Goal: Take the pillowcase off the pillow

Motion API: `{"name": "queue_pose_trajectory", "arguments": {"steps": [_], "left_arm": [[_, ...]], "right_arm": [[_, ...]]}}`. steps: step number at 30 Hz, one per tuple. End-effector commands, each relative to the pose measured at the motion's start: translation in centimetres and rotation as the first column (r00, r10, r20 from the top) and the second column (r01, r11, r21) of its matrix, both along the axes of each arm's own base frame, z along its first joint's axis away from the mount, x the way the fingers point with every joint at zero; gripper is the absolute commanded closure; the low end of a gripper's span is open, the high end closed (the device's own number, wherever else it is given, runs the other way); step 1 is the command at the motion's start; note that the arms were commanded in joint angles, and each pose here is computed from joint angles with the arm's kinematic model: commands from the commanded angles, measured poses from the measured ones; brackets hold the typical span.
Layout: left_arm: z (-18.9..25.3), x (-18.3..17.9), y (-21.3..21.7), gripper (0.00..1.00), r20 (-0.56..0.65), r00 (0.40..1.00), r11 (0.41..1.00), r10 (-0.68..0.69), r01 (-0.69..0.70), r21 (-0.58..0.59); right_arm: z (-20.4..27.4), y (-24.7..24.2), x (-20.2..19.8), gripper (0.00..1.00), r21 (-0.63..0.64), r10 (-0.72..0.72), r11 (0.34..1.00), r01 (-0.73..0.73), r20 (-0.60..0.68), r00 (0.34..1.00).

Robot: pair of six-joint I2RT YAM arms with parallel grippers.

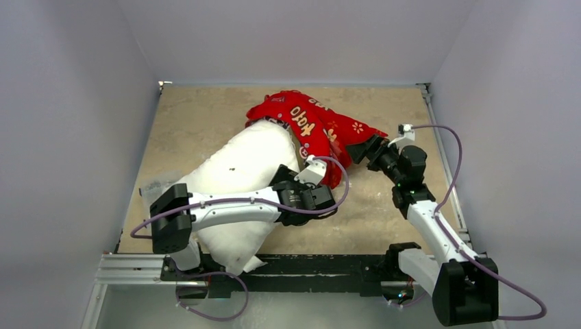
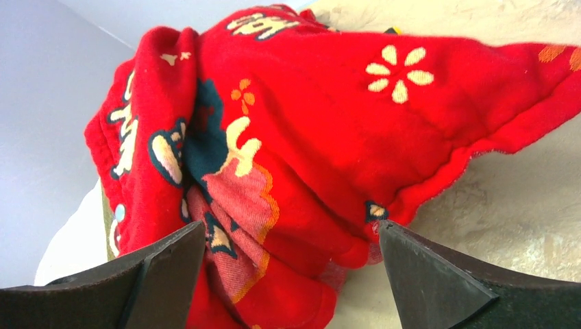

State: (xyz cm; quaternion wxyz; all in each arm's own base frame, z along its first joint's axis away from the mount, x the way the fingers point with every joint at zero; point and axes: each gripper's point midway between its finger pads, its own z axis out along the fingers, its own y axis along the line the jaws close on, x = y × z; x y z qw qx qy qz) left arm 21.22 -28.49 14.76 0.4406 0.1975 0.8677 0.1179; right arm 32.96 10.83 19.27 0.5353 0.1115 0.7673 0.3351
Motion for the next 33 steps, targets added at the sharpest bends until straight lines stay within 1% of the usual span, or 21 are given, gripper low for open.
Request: {"name": "queue_pose_trajectory", "arguments": {"steps": [1,3,4,5,7,9,10,14,18,23,26,28,29,32,33], "left_arm": [[-1.6,1.4,1.9,0.01,0.058,0.993,0.995,0.101,-0.102,0.002],[-2.6,2.0,3.0,0.05,0.047,0.99,0.991,0.131,-0.131,-0.003],[-3.4,2.2,3.6,0.1,0.03,0.99,0.99,0.139,-0.139,-0.003],[-3.8,2.4,3.6,0.18,0.019,0.99,0.99,0.138,-0.138,-0.022],[-4.0,2.6,3.7,0.73,0.011,0.99,0.989,0.138,-0.137,-0.057],[-3.7,2.7,3.3,0.97,0.004,0.992,0.989,0.124,-0.123,-0.087],[-3.6,2.7,3.1,1.0,-0.001,0.993,0.989,0.117,-0.117,-0.095],[-2.0,2.8,1.8,1.0,-0.01,0.997,0.985,0.077,-0.078,-0.157],[0.0,2.6,0.0,1.0,-0.024,0.999,0.958,0.021,-0.027,-0.285],[2.0,2.1,-0.5,1.0,-0.024,1.0,0.926,-0.012,0.002,-0.377],[3.0,1.7,-0.3,1.0,-0.019,1.0,0.906,-0.024,0.014,-0.422],[3.4,1.4,0.0,1.0,-0.017,0.999,0.898,-0.029,0.018,-0.44],[3.8,1.3,0.3,1.0,-0.013,1.0,0.893,-0.027,0.018,-0.449],[3.9,1.3,1.9,1.0,-0.008,1.0,0.899,0.012,-0.014,-0.438],[3.8,1.3,2.7,1.0,-0.007,1.0,0.903,0.03,-0.03,-0.429]], "right_arm": [[0.2,1.1,-0.6,0.01,0.009,0.076,0.997,-0.076,0.038,0.996],[-0.2,1.3,-0.8,0.01,0.015,0.084,0.996,-0.085,0.029,0.996],[-0.5,1.4,-0.9,0.01,0.016,0.09,0.996,-0.09,0.024,0.996],[-0.7,1.4,-1.0,0.01,0.017,0.096,0.995,-0.096,0.023,0.995],[-1.1,1.6,-1.3,0.01,0.014,0.111,0.994,-0.112,0.018,0.994],[-1.8,1.8,-1.6,0.01,0.011,0.131,0.991,-0.131,0.006,0.991],[-2.2,2.0,-1.8,0.01,0.011,0.147,0.989,-0.147,0.0,0.989],[-3.6,3.1,-2.9,0.01,0.028,0.227,0.974,-0.227,-0.015,0.974],[-3.6,4.5,-4.1,0.01,0.042,0.313,0.949,-0.313,0.013,0.95],[-4.1,5.2,-3.9,0.02,0.046,0.337,0.94,-0.337,0.016,0.941],[-5.0,5.9,-4.1,0.06,0.072,0.374,0.925,-0.374,0.004,0.927],[-5.3,6.4,-4.1,0.13,0.083,0.396,0.915,-0.395,0.003,0.918],[-5.2,6.5,-4.0,0.21,0.084,0.4,0.913,-0.399,0.004,0.917],[-4.3,6.3,-3.0,0.61,0.066,0.375,0.925,-0.375,0.016,0.927],[-3.7,6.2,-2.7,0.73,0.063,0.367,0.928,-0.367,0.017,0.93]]}}
